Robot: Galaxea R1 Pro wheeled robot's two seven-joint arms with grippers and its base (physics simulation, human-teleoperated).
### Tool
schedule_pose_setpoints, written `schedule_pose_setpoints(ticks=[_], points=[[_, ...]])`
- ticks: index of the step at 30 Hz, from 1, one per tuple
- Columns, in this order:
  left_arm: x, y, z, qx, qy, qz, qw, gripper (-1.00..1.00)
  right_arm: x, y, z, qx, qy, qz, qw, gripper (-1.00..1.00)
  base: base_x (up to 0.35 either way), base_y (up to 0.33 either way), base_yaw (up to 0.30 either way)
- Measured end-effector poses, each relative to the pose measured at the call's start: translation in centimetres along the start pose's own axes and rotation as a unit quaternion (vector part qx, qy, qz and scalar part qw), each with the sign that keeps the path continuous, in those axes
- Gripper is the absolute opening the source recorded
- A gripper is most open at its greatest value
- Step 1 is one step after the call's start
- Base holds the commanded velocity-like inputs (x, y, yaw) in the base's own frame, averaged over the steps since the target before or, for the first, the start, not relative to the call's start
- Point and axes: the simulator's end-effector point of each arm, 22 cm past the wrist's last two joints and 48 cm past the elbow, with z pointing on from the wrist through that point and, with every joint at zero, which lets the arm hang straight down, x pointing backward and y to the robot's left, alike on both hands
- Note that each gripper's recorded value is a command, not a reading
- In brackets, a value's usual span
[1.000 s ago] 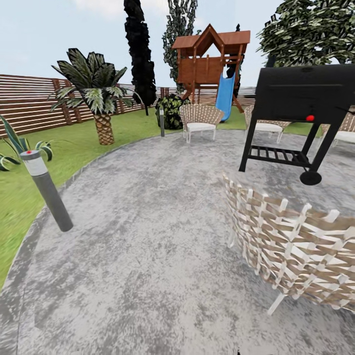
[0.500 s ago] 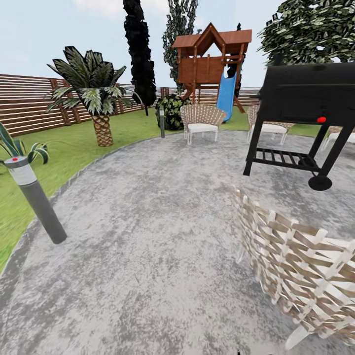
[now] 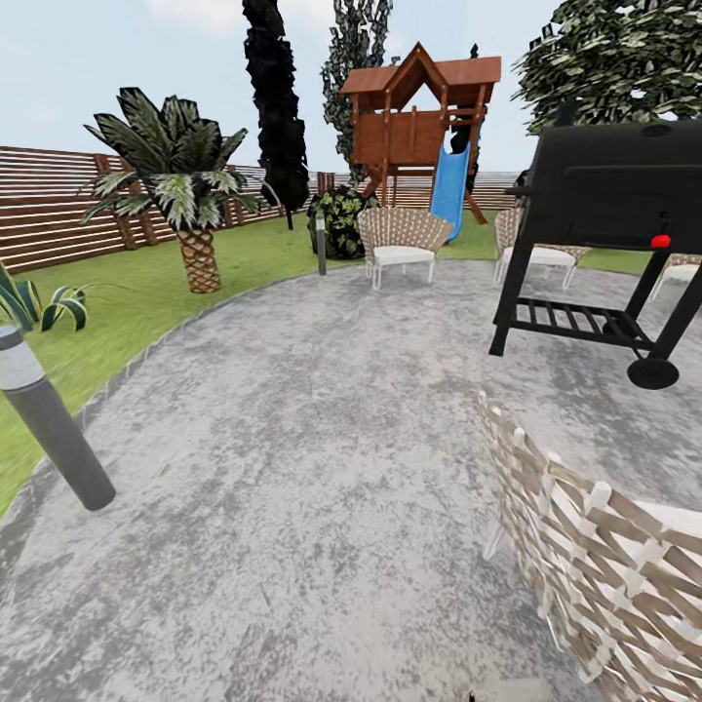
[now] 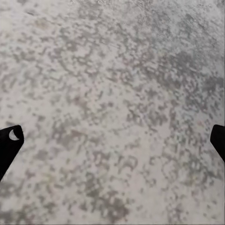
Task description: Pick up the pesticide atomizer in the garden and spray insectifuge to fully cover both potted plants in the garden.
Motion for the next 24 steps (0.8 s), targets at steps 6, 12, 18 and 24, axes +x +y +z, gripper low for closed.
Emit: schedule_pose_setpoints(ticks=[6,12,18,24], points=[[-0.03,0.12,0.0,-0.001,0.0,0.0,1.0,-1.0,0.05,0.03,-0.01,-0.001,0.001,-0.001,1.0,1.0,0.339,0.0,0.0],[-0.05,0.14,0.0,-0.001,0.0,0.0,1.0,-1.0,0.06,0.04,-0.02,-0.001,0.001,-0.001,1.0,1.0,0.339,0.065,0.0],[-0.06,0.14,0.0,-0.001,0.0,0.0,1.0,-1.0,0.06,0.08,-0.01,-0.002,0.001,-0.001,1.0,1.0,0.312,0.195,0.0],[-0.05,0.1,0.0,0.0,0.0,0.0,1.0,-1.0,0.06,0.08,-0.01,-0.002,0.001,-0.001,1.0,1.0,0.302,0.209,0.0]])
